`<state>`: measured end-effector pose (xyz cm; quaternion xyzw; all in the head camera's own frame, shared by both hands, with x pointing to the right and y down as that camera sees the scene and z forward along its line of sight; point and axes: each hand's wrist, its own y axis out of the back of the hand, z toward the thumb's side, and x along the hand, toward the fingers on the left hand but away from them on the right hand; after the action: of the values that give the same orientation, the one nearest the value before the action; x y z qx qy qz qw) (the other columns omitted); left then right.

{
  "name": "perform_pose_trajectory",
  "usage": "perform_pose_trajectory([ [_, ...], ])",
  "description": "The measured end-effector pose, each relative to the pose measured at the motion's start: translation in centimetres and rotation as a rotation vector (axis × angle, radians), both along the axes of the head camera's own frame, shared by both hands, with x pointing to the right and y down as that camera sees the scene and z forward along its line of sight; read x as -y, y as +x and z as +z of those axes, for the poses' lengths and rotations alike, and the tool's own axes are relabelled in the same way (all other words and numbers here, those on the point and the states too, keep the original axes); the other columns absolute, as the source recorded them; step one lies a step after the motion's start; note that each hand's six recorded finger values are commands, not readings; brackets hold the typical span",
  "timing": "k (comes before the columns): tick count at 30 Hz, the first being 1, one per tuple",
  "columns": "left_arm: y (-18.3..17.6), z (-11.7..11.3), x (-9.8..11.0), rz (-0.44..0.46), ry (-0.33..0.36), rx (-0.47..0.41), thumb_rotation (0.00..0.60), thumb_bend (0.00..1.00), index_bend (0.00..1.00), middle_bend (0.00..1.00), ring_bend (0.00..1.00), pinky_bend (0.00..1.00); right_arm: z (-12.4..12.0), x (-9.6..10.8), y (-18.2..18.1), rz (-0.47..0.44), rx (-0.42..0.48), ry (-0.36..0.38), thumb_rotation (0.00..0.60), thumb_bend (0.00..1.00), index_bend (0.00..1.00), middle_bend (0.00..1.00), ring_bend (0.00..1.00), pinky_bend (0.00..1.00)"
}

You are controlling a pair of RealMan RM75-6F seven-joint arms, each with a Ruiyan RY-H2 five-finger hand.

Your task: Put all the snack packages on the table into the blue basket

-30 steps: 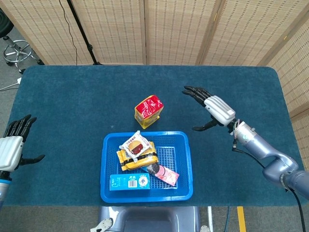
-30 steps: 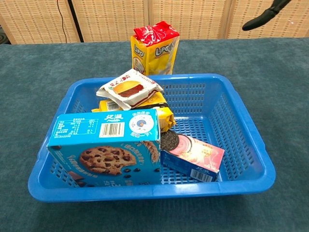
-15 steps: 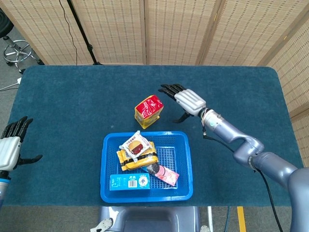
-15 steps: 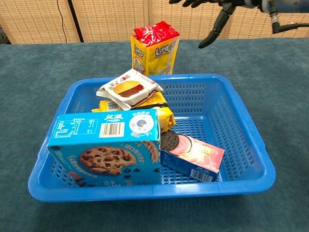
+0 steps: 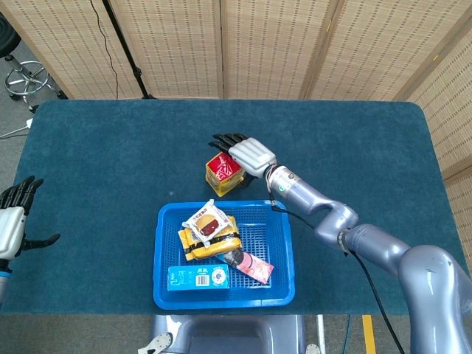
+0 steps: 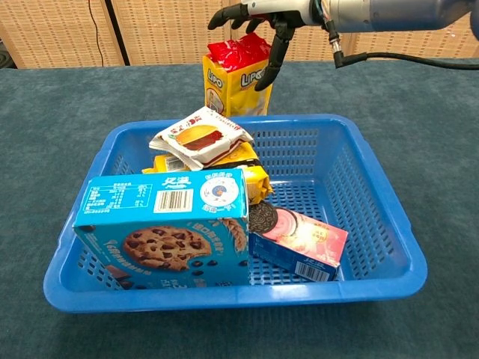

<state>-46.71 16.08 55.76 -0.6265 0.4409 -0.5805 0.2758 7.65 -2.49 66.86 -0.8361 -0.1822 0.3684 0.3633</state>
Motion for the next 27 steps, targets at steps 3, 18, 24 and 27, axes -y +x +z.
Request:
perform_pose_trajectory([
  [3,-0.3,-0.1,0.1,-0.008,0.003,-0.004,0.6,0.01,0.0,0.0,0.0,0.0,1.0,0.0,-0.5,0.001,-0.029,0.007,0.6,0.0,0.03,0.0,0.0,0.14],
  [18,-0.9,0.1,0.4,-0.024,-0.009,-0.021,0.6,0.01,0.0,0.0,0.0,0.0,0.5,0.1,-1.0,0.088,0.128,0.077,0.6,0.33,0.56,0.58,0.48,0.57],
  [24,-0.5,0.3,0.4,-0.008,-0.022,-0.041,0.6,0.01,0.0,0.0,0.0,0.0,-2.7,1.0,1.2,0.133,0.224,0.098,0.6,0.33,0.57,0.58,0.48,0.57],
  [27,-0.4,0.2,0.4,-0.002,-0.022,-0.049,0.6,0.01,0.0,0.0,0.0,0.0,-5.2,1.2,2.6,0.154,0.286,0.089,0.6,0.33,0.57,0.58,0.48,0.57],
])
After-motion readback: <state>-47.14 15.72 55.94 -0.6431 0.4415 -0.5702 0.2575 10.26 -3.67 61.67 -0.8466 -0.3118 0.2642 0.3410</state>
